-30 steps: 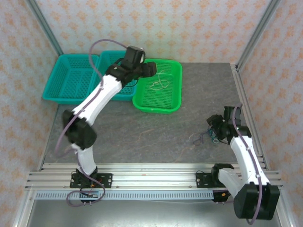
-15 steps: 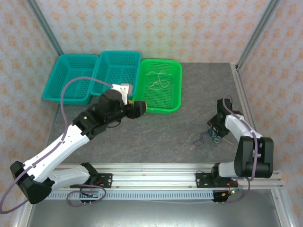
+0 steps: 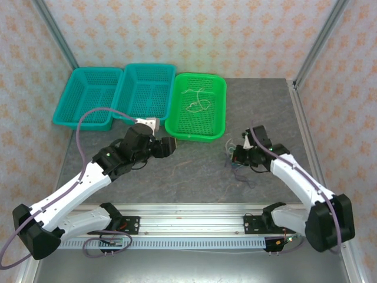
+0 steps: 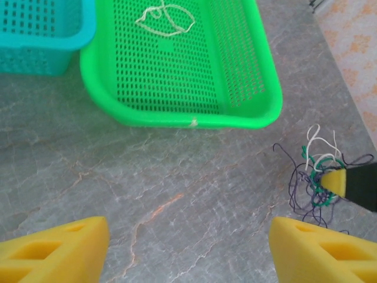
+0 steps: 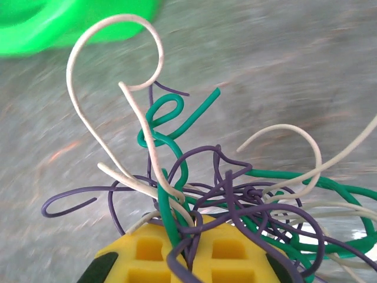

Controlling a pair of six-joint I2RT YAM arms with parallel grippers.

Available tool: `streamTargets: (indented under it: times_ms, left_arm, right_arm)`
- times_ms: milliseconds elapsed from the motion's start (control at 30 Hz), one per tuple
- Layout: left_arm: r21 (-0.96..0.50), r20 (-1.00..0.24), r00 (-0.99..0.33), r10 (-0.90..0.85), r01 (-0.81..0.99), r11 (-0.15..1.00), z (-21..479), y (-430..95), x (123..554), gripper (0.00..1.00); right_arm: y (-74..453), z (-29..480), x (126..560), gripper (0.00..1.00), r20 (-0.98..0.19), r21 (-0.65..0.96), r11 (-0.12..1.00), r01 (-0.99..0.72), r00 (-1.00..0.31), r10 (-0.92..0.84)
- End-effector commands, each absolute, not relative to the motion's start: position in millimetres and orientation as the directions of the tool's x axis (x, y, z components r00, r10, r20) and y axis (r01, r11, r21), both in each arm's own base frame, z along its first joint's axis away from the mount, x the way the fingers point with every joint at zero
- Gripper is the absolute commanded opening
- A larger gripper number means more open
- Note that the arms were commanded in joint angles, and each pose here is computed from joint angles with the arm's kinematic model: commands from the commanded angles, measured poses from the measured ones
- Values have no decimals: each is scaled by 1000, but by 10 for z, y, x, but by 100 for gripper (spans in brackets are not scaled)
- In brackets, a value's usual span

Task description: Untangle the cables

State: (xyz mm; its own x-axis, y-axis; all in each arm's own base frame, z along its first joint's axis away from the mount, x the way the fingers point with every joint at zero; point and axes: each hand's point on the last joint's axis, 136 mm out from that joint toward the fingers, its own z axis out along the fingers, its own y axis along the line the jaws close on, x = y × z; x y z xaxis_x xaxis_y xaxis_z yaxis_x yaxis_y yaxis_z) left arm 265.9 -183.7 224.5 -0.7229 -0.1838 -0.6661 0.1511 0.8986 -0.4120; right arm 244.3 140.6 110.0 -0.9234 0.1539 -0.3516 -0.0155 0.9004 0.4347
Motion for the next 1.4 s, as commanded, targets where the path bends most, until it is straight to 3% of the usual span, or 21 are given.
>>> streamTargets:
  times_ms: [0, 267, 300, 400, 467, 667, 767, 867, 1033, 1133, 1233, 1367]
  left_arm:
    - [-452, -626, -745, -230, 106, 886, 2144, -1840, 2603, 73]
    - [-567, -494, -829, -261, 81, 819, 1765, -2128, 2548, 76]
    - [-574, -487, -830, -272, 70, 816, 1711, -2125, 2544, 76]
    - [-556, -466, -836, -288, 24, 831, 1525, -2054, 2516, 76]
    - [-554, -452, -843, -292, 8, 833, 1451, -2042, 2499, 76]
    - [-560, -416, -876, -242, 37, 828, 1350, -2221, 2545, 74]
    - [-525, -396, -891, -223, 20, 851, 1209, -2264, 2618, 67]
    - [-504, -380, -905, -190, 30, 863, 1057, -2357, 2668, 59]
    - [-434, -311, -936, -167, -17, 901, 748, -2373, 2670, 52]
    - [-411, -282, -940, -191, -62, 910, 616, -2338, 2652, 34]
    - [-419, -277, -939, -202, -71, 905, 560, -2337, 2625, 22]
    - [-402, -247, -951, -185, -73, 913, 445, -2328, 2545, 22]
  right_arm:
    - [1820, 1179, 2302, 0, -418, 455, 865, -211, -908, -2]
    - [2764, 957, 2092, 1, -416, 426, 767, -479, -857, -304]
    - [2832, 886, 2061, 3, -395, 418, 764, -492, -856, -335]
    - [2888, 799, 2073, 33, -362, 400, 779, -483, -864, -350]
    - [2881, 887, 2096, 42, -396, 405, 779, -480, -859, -323]
    - [2690, 1387, 2172, 46, -584, 420, 777, -469, -795, -164]
    - [2324, 1569, 2380, 47, -662, 418, 862, -286, -746, 74]
    - [2160, 1602, 2388, 50, -669, 472, 856, -209, -718, 194]
    - [2190, 1449, 2280, 51, -605, 500, 845, -186, -774, 187]
    - [2204, 1366, 2257, 51, -574, 496, 852, -168, -799, 177]
    - [2261, 1346, 2253, 51, -553, 521, 838, -161, -812, 188]
    - [2473, 1318, 2210, 51, -503, 580, 792, -188, -848, 167]
